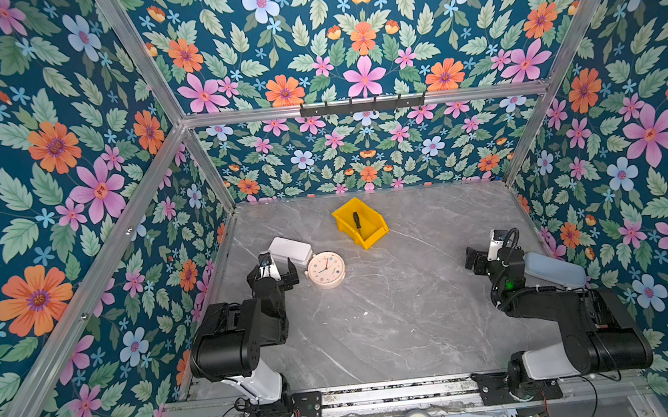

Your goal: Put the screwdriver in the bin

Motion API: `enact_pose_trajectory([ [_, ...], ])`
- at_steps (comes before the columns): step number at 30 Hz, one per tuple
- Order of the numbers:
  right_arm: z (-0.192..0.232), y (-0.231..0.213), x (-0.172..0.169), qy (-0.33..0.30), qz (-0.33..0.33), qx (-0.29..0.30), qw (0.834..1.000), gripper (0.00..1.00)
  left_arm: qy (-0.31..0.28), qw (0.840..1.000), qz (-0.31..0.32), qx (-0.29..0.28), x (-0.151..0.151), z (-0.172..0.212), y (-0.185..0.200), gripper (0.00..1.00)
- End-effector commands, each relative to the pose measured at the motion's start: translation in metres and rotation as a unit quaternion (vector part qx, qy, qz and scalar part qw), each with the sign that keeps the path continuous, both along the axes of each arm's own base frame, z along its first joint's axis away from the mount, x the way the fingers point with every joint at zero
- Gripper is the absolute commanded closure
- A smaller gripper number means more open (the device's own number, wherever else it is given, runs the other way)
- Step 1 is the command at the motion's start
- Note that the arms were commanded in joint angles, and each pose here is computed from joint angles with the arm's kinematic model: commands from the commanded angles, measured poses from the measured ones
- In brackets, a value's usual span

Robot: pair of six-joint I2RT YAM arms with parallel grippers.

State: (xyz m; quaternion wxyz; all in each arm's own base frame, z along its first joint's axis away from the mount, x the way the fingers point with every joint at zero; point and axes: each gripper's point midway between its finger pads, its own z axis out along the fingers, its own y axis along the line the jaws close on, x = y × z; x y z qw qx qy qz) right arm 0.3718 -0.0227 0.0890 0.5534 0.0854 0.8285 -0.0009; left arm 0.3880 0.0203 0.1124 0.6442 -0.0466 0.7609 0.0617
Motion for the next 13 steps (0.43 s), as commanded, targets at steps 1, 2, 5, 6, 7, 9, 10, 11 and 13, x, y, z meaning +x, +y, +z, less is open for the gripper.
enact_pose_trajectory([
  [1, 0.0096, 0.0002, 0.0037, -0.02, 0.004, -0.009, 1.0, 0.01, -0.002, 1.0, 0.006, -0.001, 0.0, 0.0009, 0.0021, 0.0],
  [2, 0.0096, 0.0003, 0.0037, -0.02, 0.004, -0.009, 1.0, 0.01, -0.002, 1.0, 0.006, -0.001, 0.0002, 0.0013, 0.0019, 0.0],
  [5, 0.0096, -0.0001, 0.0038, -0.02, 0.004, -0.01, 1.0, 0.01, -0.001, 1.0, 0.005, -0.001, 0.0009, 0.0007, 0.0018, 0.0],
  [6, 0.0093, -0.0006, 0.0037, -0.02, 0.003, -0.011, 1.0, 0.01, -0.001, 1.0, 0.005, -0.001, 0.0012, 0.0008, 0.0016, 0.0],
  [7, 0.0092, 0.0, 0.0037, -0.02, 0.004, -0.01, 1.0, 0.01, 0.001, 1.0, 0.005, -0.001, 0.0012, -0.0001, 0.0016, 0.0],
  [9, 0.0093, 0.0001, 0.0037, -0.02, 0.004, -0.01, 1.0, 0.01, 0.0, 1.0, 0.005, -0.001, 0.0016, 0.0004, 0.0015, 0.0],
  [10, 0.0098, 0.0001, 0.0039, -0.021, 0.004, -0.01, 1.0, 0.01, 0.0, 1.0, 0.004, -0.001, 0.0012, 0.0003, 0.0014, 0.0],
  [11, 0.0103, -0.0003, 0.0039, -0.022, 0.004, -0.01, 1.0, 0.01, 0.0, 1.0, 0.005, -0.001, 0.001, 0.0005, 0.0015, 0.0],
  [13, 0.0098, 0.0002, 0.0039, -0.021, 0.005, -0.01, 1.0, 0.01, -0.001, 1.0, 0.005, -0.001, 0.0005, 0.0007, 0.0016, 0.0],
])
